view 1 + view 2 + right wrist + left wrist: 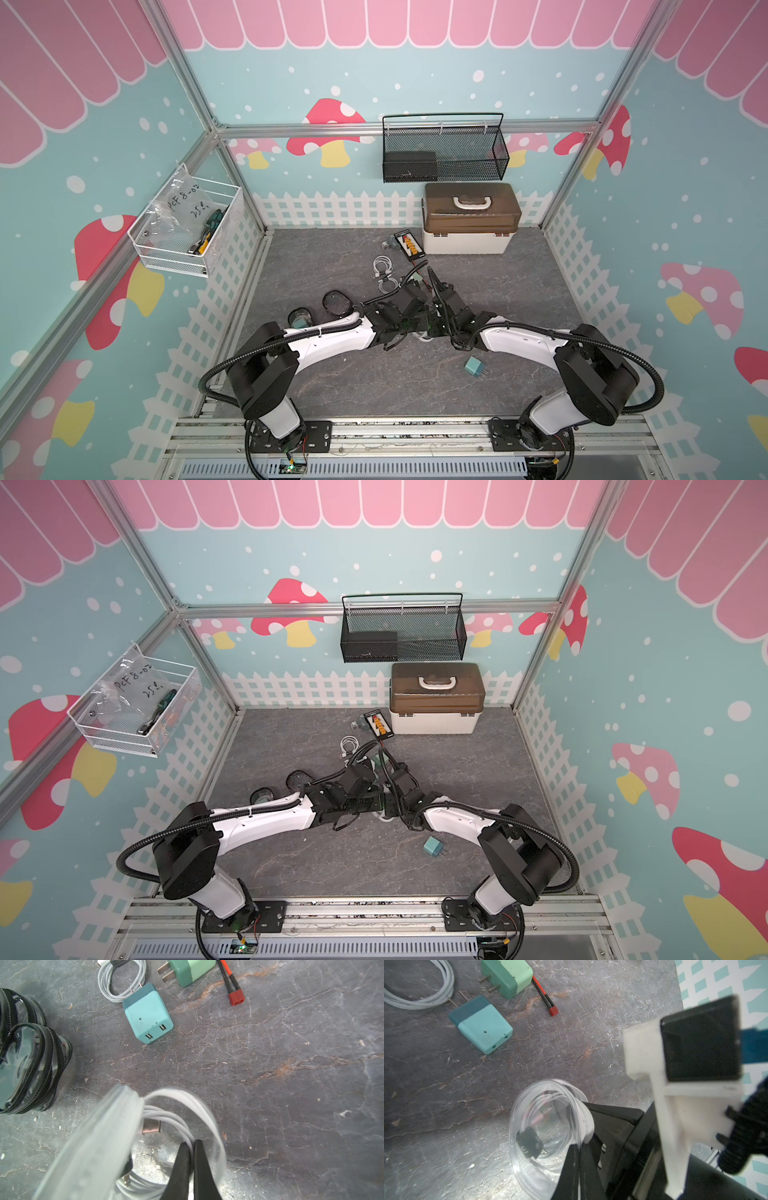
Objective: Pack away charging kits
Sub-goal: Place the charging cable in the storage bag, then pick up the plug from the center of the board.
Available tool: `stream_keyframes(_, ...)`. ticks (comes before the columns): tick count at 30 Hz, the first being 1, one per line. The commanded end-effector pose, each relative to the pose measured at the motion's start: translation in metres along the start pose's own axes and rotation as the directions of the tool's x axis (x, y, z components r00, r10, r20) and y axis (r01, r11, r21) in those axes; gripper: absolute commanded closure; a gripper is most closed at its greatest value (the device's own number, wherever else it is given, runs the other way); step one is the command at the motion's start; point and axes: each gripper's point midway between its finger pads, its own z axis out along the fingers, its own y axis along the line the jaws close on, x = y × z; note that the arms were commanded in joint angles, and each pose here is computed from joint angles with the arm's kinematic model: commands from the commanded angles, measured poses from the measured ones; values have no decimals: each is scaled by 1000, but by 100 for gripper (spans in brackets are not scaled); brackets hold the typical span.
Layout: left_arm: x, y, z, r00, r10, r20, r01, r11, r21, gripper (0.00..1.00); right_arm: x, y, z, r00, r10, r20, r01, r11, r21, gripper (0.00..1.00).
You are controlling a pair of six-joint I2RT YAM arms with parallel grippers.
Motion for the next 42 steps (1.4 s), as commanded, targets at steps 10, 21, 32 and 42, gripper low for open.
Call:
stream_keyframes(10,-12,14,-5,997,-34,67,38,997,-66,100,-10,-13,-6,999,-30,26,27,995,96,85)
stream_keyframes(21,-24,45,-12,996,-44,76,58,978,-199,100,6,-20,-40,999,11,41,-13,999,49,51)
stream_keyframes(32,-22,46,-14,1000,-12,23,17,972,-235,100,85,-75,-42,992,31,-121,-6,979,202,30)
stream_keyframes(42,-20,49,-22,999,-9,33,16,973,-229,100,115,-83,-60,978,87,-188,-51,980,192,27)
